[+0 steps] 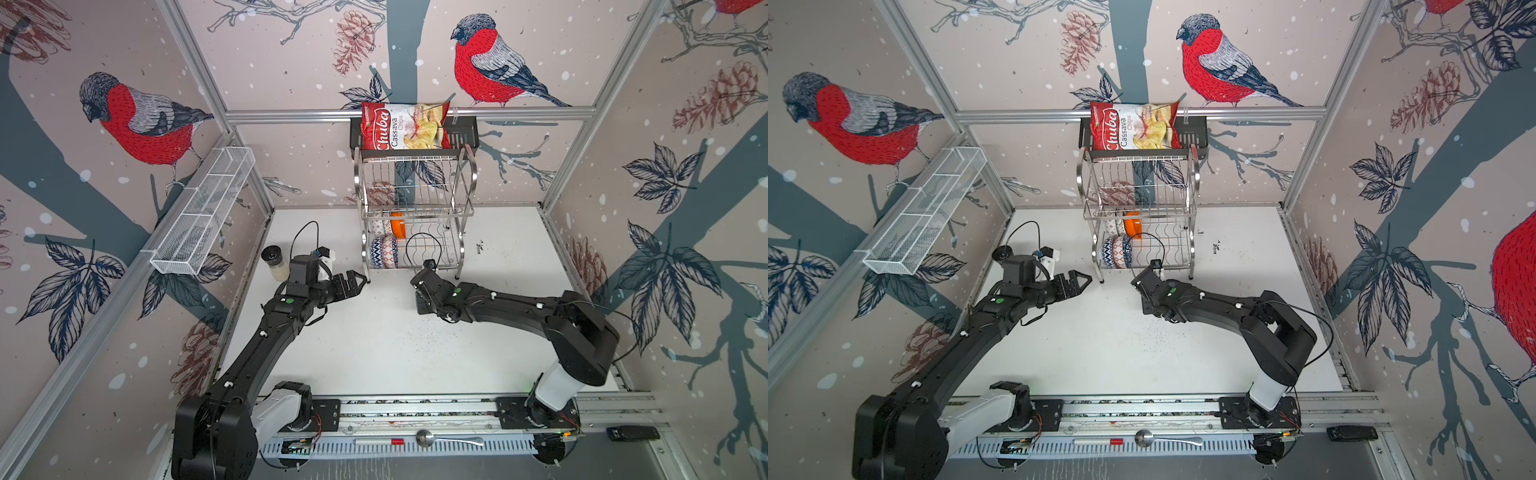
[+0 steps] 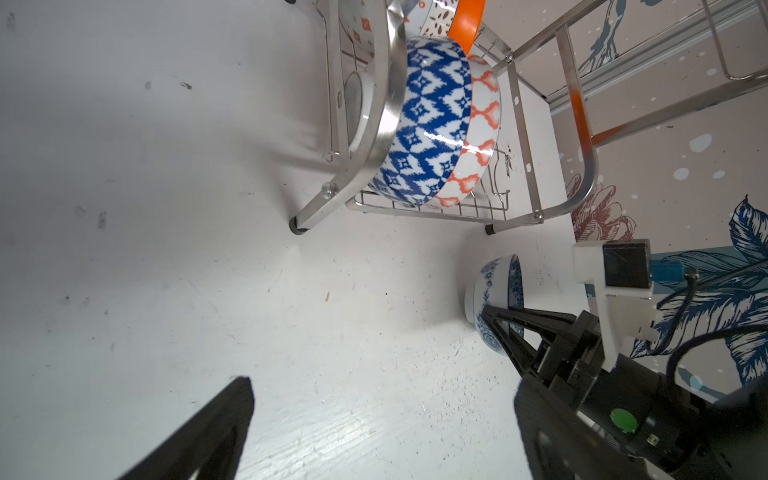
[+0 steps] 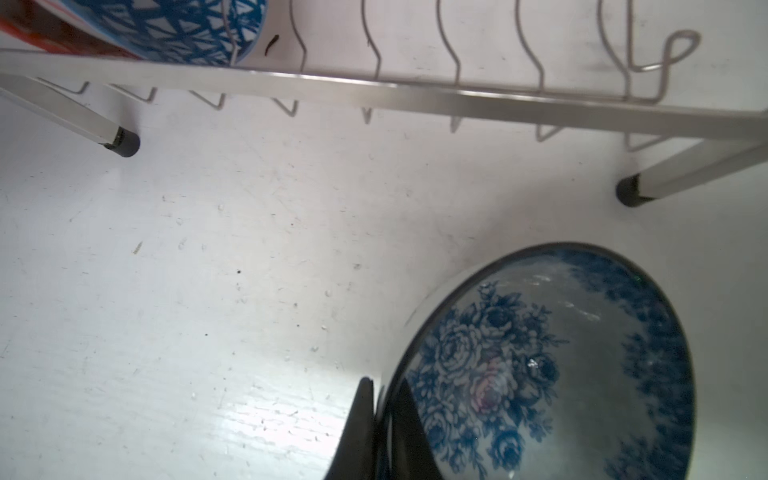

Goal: Load the bowls into the dish rack
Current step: 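Grasp the floral bowl rim and drag it toward the rack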

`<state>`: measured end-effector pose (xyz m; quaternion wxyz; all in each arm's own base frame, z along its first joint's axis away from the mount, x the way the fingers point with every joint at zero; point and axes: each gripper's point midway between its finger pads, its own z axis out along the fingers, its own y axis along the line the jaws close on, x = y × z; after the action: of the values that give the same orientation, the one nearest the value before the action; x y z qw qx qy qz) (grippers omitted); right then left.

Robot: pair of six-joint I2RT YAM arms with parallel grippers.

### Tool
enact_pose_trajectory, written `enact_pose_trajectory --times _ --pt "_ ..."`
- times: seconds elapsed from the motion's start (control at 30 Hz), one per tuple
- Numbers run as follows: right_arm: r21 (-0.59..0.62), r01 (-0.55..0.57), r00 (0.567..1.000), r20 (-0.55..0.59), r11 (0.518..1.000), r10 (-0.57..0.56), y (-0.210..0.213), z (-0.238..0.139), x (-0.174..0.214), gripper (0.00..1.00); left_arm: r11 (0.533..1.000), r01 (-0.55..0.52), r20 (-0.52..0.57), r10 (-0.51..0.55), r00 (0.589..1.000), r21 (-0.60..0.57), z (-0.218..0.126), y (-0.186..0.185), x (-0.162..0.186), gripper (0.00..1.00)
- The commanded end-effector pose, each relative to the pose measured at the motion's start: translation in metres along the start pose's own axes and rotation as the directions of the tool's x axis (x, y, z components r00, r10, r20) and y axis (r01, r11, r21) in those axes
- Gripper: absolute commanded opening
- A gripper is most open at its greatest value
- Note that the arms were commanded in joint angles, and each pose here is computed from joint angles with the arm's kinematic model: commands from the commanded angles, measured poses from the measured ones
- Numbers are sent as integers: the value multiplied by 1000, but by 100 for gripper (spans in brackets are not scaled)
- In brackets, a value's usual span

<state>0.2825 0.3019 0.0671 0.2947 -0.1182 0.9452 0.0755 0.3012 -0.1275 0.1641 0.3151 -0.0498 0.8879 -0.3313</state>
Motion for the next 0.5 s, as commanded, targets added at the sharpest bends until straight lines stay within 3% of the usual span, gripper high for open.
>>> enact_pose_trajectory --times 0.0,0.17,0.47 --pt "-33 9 999 -52 999 -10 25 9 10 7 1000 -4 14 4 1000 17 -2 -1 -6 98" --pt "-36 81 993 -86 996 -84 53 16 18 15 1000 -3 42 3 999 1 -8 2 -12 98" --pt "-54 134 982 -126 990 -140 63 16 32 26 999 -42 120 44 992 -21 -23 0 -19 98"
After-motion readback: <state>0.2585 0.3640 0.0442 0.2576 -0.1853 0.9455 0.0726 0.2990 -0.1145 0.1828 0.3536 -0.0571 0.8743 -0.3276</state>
